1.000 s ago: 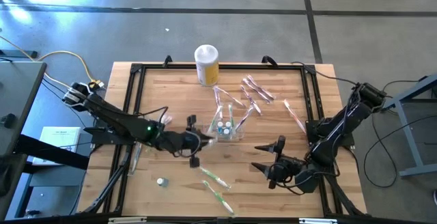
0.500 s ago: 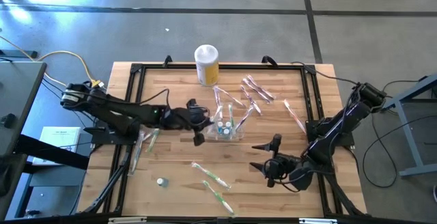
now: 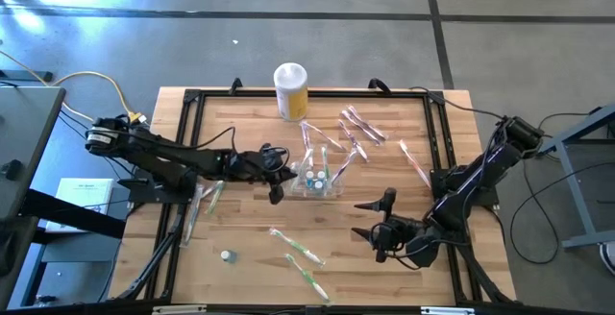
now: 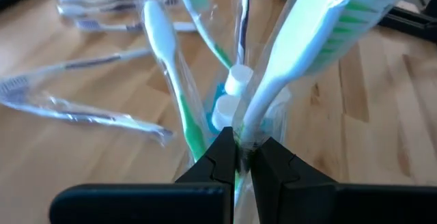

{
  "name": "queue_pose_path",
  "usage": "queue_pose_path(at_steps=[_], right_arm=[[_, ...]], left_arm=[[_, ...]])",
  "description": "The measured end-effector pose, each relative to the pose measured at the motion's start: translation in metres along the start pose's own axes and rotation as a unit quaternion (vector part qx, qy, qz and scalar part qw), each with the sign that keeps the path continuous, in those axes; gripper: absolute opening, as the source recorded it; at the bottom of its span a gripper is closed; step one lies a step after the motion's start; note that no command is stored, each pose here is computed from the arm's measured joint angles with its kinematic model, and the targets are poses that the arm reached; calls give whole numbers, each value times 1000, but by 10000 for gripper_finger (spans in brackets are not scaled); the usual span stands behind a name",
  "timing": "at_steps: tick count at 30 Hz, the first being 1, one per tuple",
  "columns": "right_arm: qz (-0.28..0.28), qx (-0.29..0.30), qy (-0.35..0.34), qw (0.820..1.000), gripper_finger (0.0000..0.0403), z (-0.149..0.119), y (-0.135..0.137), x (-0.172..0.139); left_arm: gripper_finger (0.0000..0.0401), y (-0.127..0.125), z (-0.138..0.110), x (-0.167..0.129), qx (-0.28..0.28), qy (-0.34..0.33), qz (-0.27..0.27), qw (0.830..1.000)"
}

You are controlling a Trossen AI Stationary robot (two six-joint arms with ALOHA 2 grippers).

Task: Pick & Place toothbrushing station
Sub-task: Put the green toothbrush into the transparent organizer

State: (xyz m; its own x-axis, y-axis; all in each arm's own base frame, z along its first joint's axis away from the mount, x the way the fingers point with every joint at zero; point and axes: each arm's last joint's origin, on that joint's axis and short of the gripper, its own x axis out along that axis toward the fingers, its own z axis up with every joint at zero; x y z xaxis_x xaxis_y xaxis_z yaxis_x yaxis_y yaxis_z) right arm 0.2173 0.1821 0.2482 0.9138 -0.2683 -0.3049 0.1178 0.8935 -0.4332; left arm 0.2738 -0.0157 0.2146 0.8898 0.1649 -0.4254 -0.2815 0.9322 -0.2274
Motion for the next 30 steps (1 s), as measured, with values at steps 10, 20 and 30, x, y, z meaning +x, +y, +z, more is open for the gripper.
queue_pose_path(at_steps=[10,20,30], right_arm=[[23,6,8,1000,283,0,-4,7],[26,6,8,1000,283,0,-3,7],[26,5,8,1000,283,0,-3,7]], left_arm=[[37,11,-5,11,-66,26,4,997],[129,11,-5,11,-90,24,5,996],[135,9,-4,11,-93,25,-20,995]])
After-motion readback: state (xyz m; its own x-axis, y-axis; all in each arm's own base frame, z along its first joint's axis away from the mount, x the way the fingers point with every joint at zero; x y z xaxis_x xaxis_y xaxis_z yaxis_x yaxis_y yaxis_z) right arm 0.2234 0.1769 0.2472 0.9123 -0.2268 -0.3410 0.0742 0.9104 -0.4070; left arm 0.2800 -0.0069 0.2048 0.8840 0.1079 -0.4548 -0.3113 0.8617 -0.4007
